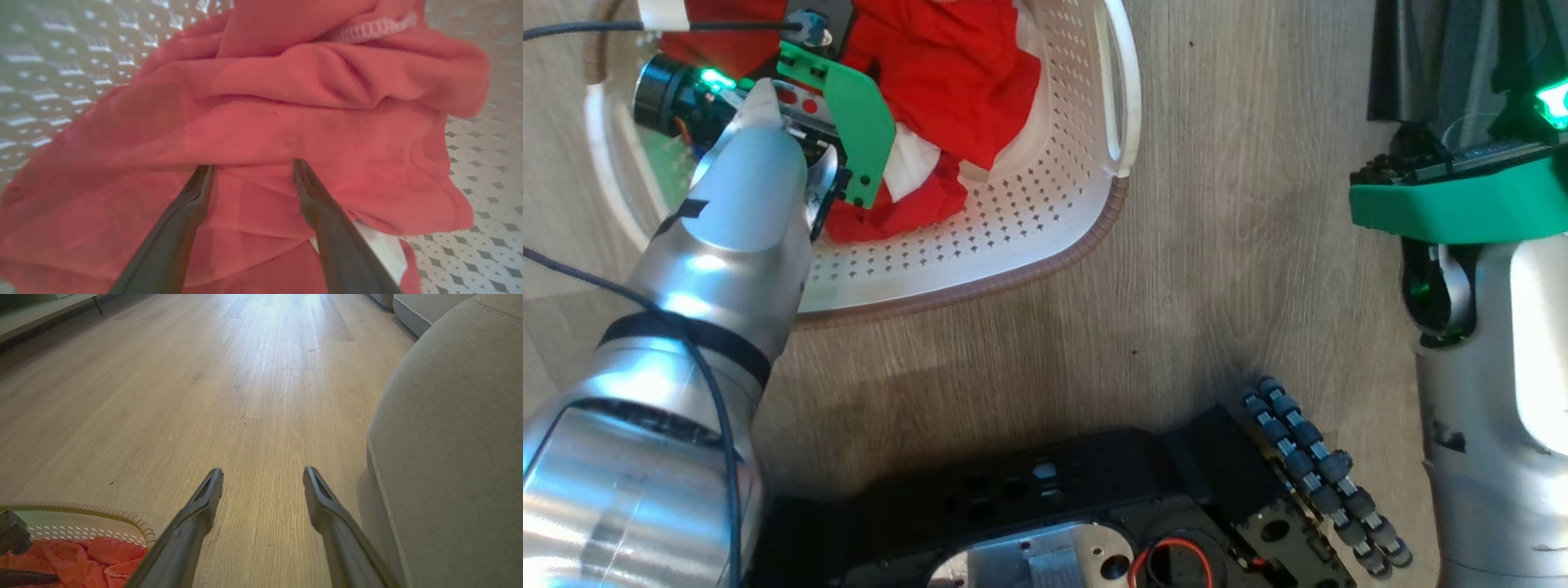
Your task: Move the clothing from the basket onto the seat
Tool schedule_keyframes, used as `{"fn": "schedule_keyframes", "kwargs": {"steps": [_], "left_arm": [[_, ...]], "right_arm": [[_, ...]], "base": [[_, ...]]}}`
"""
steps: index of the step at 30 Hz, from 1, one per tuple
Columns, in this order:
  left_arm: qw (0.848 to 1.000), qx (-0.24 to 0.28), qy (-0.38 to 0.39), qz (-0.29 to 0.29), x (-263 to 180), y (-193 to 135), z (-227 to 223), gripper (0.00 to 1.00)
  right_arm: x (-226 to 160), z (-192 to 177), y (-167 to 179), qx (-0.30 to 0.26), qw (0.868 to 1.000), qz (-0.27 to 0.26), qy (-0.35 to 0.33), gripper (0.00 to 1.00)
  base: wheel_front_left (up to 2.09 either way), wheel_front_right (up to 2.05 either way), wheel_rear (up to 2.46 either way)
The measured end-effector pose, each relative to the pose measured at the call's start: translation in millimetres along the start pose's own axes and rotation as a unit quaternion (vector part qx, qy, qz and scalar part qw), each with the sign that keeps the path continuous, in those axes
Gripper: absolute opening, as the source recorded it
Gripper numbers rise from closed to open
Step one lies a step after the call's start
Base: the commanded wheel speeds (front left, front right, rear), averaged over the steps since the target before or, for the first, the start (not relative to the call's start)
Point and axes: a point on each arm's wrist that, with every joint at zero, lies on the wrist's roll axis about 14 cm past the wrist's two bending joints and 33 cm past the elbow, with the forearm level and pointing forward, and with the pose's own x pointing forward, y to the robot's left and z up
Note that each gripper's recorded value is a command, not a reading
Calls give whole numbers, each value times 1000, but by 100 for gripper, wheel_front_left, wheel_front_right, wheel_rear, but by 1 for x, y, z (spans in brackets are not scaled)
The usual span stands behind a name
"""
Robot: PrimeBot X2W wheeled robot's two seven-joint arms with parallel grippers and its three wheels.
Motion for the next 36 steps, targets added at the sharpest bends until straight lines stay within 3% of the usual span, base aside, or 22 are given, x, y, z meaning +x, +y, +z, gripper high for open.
{"fn": "schedule_keyframes", "kwargs": {"steps": [5,6,7,11,15,22,29,36], "left_arm": [[1000,6,19,-4,10,-3,-15,100],[1000,8,21,-6,11,-4,-16,43],[1000,9,20,-8,11,-5,-15,0],[1000,14,2,-16,8,-8,-7,0],[998,-5,-63,-13,-8,-4,25,0],[986,-65,-154,4,-77,-4,59,0],[956,-107,-268,42,-157,11,104,0],[924,-134,-342,104,-250,23,95,0]], "right_arm": [[-5,-7,-9,5,1000,-13,9,100],[-6,-7,-11,6,1000,-16,9,100],[-6,-7,-13,5,1000,-18,9,100],[-7,-1,-17,8,1000,-25,3,100],[-8,14,-18,11,999,-29,-11,100],[-31,50,-7,17,999,-24,-27,100],[-51,94,8,24,998,-9,-62,100],[-90,124,19,30,996,2,-81,100]], "base": [[0,0,0],[0,0,0],[0,0,0],[0,0,0],[0,0,0],[0,0,0],[0,0,0],[0,0,0]]}}
